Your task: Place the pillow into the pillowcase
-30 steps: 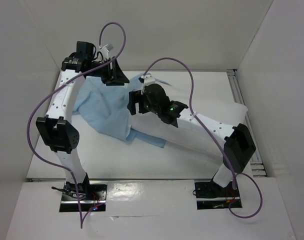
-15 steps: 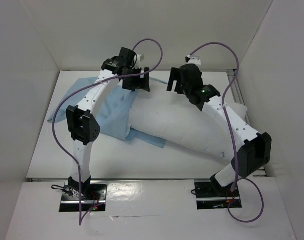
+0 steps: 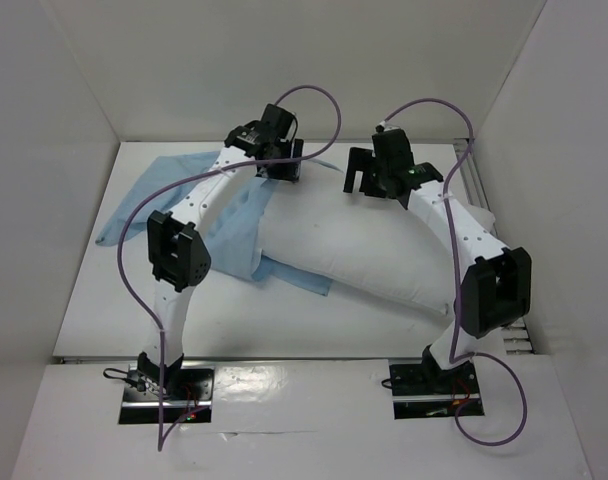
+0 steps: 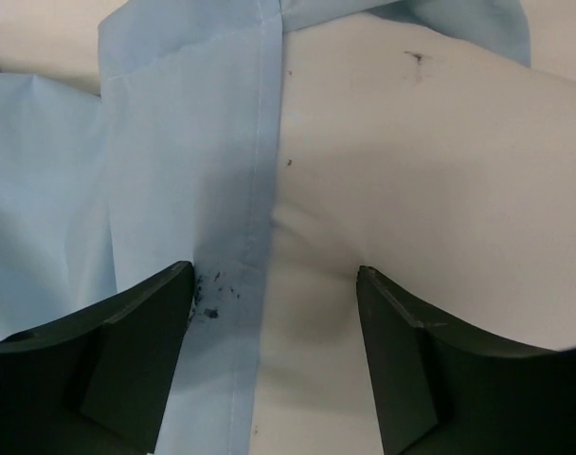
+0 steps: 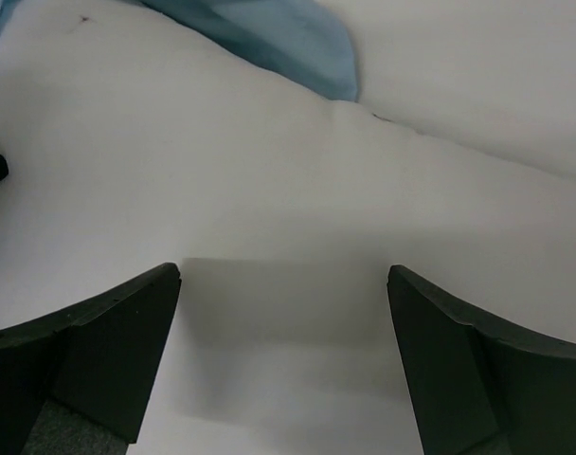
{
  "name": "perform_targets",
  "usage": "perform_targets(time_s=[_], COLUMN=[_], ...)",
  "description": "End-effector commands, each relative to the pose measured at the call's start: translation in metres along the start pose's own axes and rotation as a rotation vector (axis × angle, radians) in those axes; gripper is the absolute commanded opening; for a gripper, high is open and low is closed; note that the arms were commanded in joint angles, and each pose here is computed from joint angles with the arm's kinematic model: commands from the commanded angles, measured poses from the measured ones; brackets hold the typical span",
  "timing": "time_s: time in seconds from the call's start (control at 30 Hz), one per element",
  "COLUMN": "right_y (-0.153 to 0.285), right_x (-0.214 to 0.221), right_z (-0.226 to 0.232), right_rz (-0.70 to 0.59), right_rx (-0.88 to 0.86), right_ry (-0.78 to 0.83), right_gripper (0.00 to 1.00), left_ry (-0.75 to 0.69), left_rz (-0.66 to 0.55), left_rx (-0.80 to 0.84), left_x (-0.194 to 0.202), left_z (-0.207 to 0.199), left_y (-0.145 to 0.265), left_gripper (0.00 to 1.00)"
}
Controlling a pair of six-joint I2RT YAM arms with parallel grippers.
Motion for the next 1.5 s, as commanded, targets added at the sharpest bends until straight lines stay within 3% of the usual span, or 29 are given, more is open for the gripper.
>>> perform_targets(time_s=[0.0, 0.1, 0.33, 0.47, 0.5, 0.53, 0.63, 0.67, 0.77, 0.8, 0.97, 1.2, 1.47], right_y=[-0.008, -0.013, -0.03, -0.027, -0.027, -0.028, -0.031, -0.035, -0.038, -0.04, -0.02, 0.04, 0.159], right_x=[0.014, 0.017, 0.051, 0.05, 0.05, 0.053, 0.055, 0.059, 0.063, 0.065, 0.047, -0.029, -0.096], right_z=[0.003, 0.001, -0.01, -0.009, -0.009, -0.011, -0.008, -0.007, -0.001, 0.008, 0.038, 0.085, 0.096], right_rz=[0.061, 0.071, 0.146, 0.125, 0.125, 0.134, 0.14, 0.15, 0.158, 0.163, 0.059, -0.172, -0.576], right_rx=[-0.05, -0.036, -0.003, -0.008, -0.008, -0.006, -0.029, -0.037, -0.085, -0.123, -0.224, -0.33, -0.346], right_ry=[0.03, 0.041, 0.06, 0.049, 0.049, 0.059, 0.067, 0.067, 0.063, 0.071, 0.099, 0.107, -0.026], right_gripper=[0.98, 0.98, 0.99, 0.99, 0.97, 0.92, 0.73, 0.55, 0.2, 0.01, 0.0, 0.0, 0.0], left_ry=[-0.017, -0.022, -0.005, 0.012, 0.012, 0.011, 0.016, 0.019, 0.025, 0.027, -0.027, -0.044, -0.025], left_rz=[-0.004, 0.019, 0.023, 0.021, 0.021, 0.01, -0.014, -0.032, -0.046, -0.065, -0.071, -0.016, -0.005], left_rx=[-0.036, -0.061, -0.053, -0.066, -0.066, -0.094, -0.086, -0.079, 0.023, 0.068, 0.367, 0.781, 0.929], left_x=[0.0, 0.003, -0.001, -0.005, -0.005, -0.007, -0.013, -0.018, -0.024, -0.03, -0.037, -0.025, -0.026], left_z=[0.007, 0.009, 0.017, 0.027, 0.027, 0.031, 0.03, 0.03, 0.016, 0.011, -0.04, -0.113, -0.12], left_y=[-0.019, -0.025, -0.024, -0.025, -0.025, -0.025, -0.014, -0.005, 0.01, 0.022, 0.061, 0.123, 0.179], left_gripper=[0.79, 0.72, 0.45, 0.34, 0.27, 0.17, 0.04, 0.0, 0.0, 0.0, 0.0, 0.0, 0.0])
Point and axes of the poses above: each gripper's point midway between its finger pads, its own y axis back along the fingers, its own z axis along the line the jaws close on, x = y × z, the point moved 4 cm from there along y, back along the fingers, and after that the axes turned 6 degrees about y, right-handed, at the moved point
